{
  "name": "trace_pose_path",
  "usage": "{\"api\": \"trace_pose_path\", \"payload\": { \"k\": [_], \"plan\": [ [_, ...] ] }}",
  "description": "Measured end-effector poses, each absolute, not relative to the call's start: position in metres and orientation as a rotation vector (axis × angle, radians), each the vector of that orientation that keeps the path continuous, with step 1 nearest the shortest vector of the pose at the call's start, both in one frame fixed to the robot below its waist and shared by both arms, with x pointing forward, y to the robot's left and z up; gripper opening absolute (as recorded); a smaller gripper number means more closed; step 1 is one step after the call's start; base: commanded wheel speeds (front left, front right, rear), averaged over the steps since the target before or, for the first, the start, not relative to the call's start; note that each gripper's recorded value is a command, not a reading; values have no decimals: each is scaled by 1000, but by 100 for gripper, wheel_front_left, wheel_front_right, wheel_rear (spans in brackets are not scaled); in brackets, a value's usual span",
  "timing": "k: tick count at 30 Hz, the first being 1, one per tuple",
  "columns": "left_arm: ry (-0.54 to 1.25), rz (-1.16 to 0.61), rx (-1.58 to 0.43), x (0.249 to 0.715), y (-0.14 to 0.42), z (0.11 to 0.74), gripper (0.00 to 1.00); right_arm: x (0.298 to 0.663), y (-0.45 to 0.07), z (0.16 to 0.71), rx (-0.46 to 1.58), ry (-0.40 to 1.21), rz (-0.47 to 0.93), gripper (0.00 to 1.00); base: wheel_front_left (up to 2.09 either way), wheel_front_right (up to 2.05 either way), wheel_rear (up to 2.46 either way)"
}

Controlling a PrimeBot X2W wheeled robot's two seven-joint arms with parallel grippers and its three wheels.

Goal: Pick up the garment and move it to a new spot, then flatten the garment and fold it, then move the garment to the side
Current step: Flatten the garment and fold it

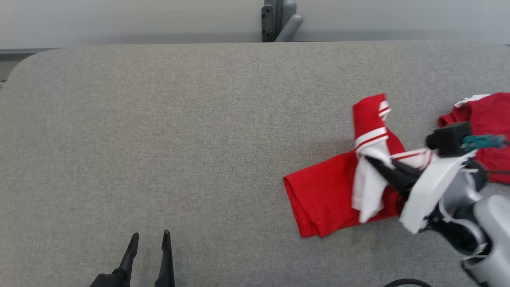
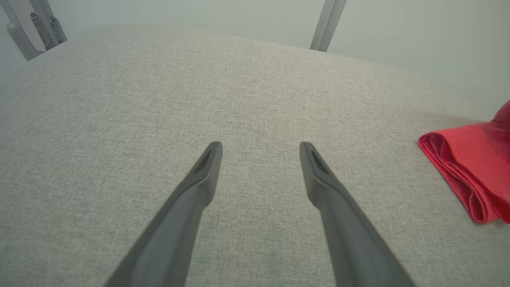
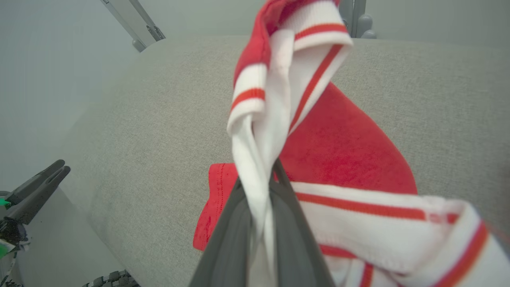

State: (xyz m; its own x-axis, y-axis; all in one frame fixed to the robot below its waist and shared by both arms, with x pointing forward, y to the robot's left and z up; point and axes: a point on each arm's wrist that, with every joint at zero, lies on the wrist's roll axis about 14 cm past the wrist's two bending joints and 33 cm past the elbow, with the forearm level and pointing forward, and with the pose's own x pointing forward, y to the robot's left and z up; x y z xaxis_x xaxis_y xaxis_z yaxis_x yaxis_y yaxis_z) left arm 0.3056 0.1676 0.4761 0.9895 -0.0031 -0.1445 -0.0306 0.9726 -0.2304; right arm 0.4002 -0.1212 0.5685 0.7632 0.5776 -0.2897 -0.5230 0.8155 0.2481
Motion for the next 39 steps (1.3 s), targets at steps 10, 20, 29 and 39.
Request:
{"api": "trace_pose_path", "payload": {
  "k": [10, 20, 29, 39],
  "plan": [
    [118, 27, -213, 304, 174, 484, 100, 374, -46, 488, 134, 503, 644, 0, 0, 0, 0],
    [130, 39, -228, 301, 174, 480, 100, 373, -26, 477, 92, 518, 651, 0, 0, 0, 0],
    [155, 36, -233, 301, 172, 473, 100, 373, -8, 507, 64, 473, 746, 100, 0, 0, 0],
    [135, 91, -231, 293, 190, 477, 100, 375, -60, 577, 208, 159, 622, 100, 0, 0, 0]
  ]
}}
